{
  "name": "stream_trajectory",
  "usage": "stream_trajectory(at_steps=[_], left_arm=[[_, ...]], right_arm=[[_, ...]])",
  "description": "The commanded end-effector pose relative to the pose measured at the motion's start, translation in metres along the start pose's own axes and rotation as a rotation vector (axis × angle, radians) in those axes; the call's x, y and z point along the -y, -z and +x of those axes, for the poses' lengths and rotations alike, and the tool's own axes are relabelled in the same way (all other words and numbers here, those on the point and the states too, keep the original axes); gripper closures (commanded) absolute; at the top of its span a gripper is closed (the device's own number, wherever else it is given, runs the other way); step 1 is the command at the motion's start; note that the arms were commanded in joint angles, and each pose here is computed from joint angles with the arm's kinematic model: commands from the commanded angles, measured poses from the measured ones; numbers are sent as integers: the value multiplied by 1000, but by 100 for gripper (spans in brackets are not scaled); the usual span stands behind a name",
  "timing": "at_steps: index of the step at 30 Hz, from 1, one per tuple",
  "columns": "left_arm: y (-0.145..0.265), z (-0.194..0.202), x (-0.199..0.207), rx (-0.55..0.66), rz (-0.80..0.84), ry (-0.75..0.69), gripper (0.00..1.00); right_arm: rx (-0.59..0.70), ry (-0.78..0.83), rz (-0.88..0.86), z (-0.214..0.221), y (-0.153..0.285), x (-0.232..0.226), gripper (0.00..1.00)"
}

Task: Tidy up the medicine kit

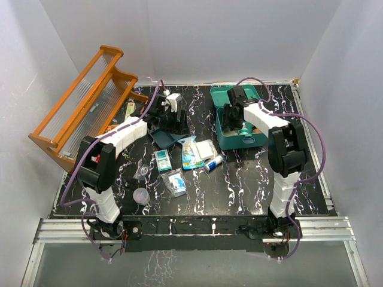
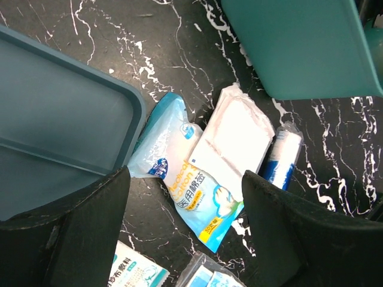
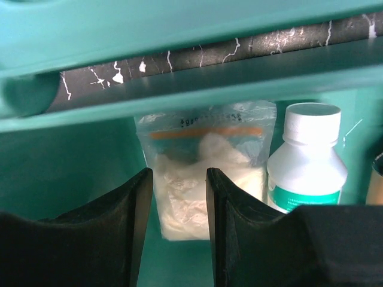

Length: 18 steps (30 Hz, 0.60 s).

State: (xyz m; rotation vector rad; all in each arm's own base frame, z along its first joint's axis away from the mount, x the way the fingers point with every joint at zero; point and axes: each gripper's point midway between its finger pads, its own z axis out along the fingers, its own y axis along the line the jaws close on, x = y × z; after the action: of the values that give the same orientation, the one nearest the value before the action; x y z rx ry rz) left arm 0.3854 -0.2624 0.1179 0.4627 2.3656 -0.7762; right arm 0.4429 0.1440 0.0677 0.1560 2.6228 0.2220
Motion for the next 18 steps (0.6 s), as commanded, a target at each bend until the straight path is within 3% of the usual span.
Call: stream_trajectory(at_steps=[1,12,18], left_arm=[[2,-13,2,14,-5,-44,26],[-4,10,-8,-52,-33,-15,28],[-4,28,-4,-82,-9,50,38]], right_arm=[[38,-12,-14,-8,-10,-3,62],[-112,8,-133,45,-8,-17,65],[-38,-25,-62,20,7,-11,61]])
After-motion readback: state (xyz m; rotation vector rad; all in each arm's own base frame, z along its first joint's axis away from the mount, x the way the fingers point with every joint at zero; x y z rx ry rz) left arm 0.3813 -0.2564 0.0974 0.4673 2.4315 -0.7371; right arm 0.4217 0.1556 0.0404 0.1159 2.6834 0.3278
